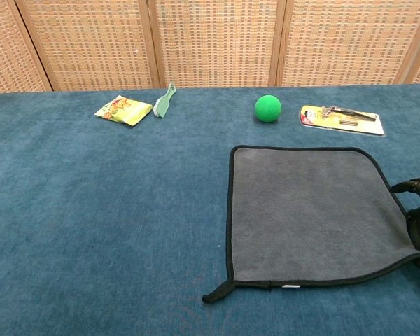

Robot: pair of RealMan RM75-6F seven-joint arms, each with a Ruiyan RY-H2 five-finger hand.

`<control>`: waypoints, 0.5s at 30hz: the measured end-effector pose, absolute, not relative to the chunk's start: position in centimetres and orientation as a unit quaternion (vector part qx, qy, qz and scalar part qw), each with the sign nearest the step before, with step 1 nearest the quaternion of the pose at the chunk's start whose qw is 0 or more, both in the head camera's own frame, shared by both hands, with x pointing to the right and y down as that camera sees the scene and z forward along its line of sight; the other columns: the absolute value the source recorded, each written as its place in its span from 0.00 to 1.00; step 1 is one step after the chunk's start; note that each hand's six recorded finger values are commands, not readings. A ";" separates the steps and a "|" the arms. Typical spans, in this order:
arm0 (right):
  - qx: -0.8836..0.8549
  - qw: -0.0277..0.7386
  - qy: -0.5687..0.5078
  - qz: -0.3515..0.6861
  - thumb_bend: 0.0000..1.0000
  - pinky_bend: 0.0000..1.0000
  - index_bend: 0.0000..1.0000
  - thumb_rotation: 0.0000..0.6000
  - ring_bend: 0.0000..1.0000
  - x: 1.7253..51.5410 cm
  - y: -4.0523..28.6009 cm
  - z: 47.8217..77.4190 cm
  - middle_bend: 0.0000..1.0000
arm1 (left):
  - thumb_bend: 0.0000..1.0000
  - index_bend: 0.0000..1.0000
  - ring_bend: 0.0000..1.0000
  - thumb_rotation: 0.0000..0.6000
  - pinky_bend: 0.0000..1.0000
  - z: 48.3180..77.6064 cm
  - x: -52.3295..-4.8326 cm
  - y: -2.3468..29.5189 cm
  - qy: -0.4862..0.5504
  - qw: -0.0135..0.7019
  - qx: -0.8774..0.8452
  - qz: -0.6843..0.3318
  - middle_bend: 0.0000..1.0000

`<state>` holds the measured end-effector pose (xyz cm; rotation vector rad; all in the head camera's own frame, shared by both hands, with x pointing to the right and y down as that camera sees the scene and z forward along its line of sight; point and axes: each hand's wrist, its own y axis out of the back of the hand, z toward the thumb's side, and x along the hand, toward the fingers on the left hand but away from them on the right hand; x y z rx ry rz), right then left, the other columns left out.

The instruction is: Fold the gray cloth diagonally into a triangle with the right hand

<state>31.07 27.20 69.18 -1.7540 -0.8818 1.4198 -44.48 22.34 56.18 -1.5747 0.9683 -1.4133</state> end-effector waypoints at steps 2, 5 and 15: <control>-0.679 0.353 -0.342 0.546 0.44 0.00 0.63 1.00 0.00 30.9 26.9 69.1 0.13 | 0.11 0.00 0.00 1.00 0.00 56.2 -44.5 22.3 0.382 0.396 -0.621 -0.558 0.00; -0.679 0.357 -0.340 0.544 0.44 0.00 0.63 1.00 0.00 30.6 26.6 69.2 0.13 | 0.11 0.00 0.00 1.00 0.00 56.1 -44.6 22.3 0.385 0.395 -0.621 -0.557 0.00; -0.680 0.370 -0.335 0.536 0.44 0.00 0.63 1.00 0.00 29.6 24.9 69.0 0.12 | 0.11 0.00 0.00 1.00 0.00 56.2 -44.7 22.1 0.386 0.393 -0.621 -0.557 0.00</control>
